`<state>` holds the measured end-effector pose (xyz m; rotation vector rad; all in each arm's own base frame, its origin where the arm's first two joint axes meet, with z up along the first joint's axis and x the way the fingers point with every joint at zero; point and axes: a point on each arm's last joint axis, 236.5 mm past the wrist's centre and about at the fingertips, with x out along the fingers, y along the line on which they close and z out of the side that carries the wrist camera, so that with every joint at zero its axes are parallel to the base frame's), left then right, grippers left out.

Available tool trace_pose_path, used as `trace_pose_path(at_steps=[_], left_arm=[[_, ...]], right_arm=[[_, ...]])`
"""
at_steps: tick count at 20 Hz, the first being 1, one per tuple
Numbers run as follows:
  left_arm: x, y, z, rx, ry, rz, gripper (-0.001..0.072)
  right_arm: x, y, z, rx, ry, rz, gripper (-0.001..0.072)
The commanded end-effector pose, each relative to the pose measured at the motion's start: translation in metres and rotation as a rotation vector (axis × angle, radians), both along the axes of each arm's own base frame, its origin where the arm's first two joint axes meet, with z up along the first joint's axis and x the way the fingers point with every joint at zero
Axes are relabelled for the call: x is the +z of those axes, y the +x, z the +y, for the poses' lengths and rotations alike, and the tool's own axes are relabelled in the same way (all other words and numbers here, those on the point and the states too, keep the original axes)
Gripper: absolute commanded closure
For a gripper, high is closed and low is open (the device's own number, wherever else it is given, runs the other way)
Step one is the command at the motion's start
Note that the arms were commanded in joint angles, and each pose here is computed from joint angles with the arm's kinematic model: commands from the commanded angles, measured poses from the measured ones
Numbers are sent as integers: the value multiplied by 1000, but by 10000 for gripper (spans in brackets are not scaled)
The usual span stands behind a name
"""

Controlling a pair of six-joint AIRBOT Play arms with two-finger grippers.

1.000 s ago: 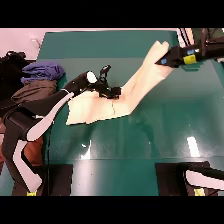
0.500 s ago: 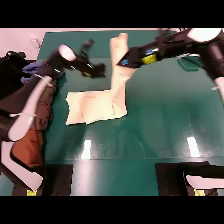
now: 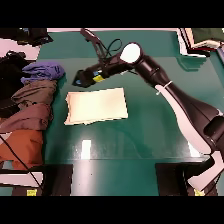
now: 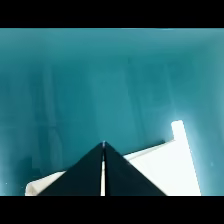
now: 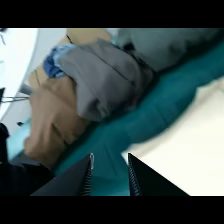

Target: Fold the shirts.

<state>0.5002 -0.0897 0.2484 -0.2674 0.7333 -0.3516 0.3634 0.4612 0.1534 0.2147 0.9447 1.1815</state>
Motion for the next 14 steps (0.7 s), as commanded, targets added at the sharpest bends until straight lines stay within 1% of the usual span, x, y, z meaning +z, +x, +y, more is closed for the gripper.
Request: trace_pose_path(at_steps=[1,3,4,5,6,7,9,11,13,14], left_arm=[[2,-10,0,-20,29,6,686],[-1,-11,-19,-70,44,-2,686],[-3,-11,-31,-94,45,0,686],[-6,-12,-40,-114,47,0,686],[-8,-13,-50,-142,55,-3,686],[-10,-14,-59,-160,57,-1,686],[-15,-14,-71,-183,60,-3,686],[-19,-13,-79,-194,57,-1,686],[-23,-12,-79,-196,57,9,686],[-23,-13,-79,-198,58,13,686]], right_arm=[[-57,25,-82,-99,-202,78,443],[-99,36,-156,-230,-310,187,444],[-118,35,-186,-283,-327,252,419],[-139,32,-215,-341,-340,328,212],[-158,26,-234,-387,-346,403,101],[-174,23,-248,-434,-320,482,102],[-193,22,-245,-498,-221,599,120],[-204,25,-226,-495,-143,632,204],[-214,32,-198,-488,-109,634,204],[-219,35,-185,-471,-118,622,204]])
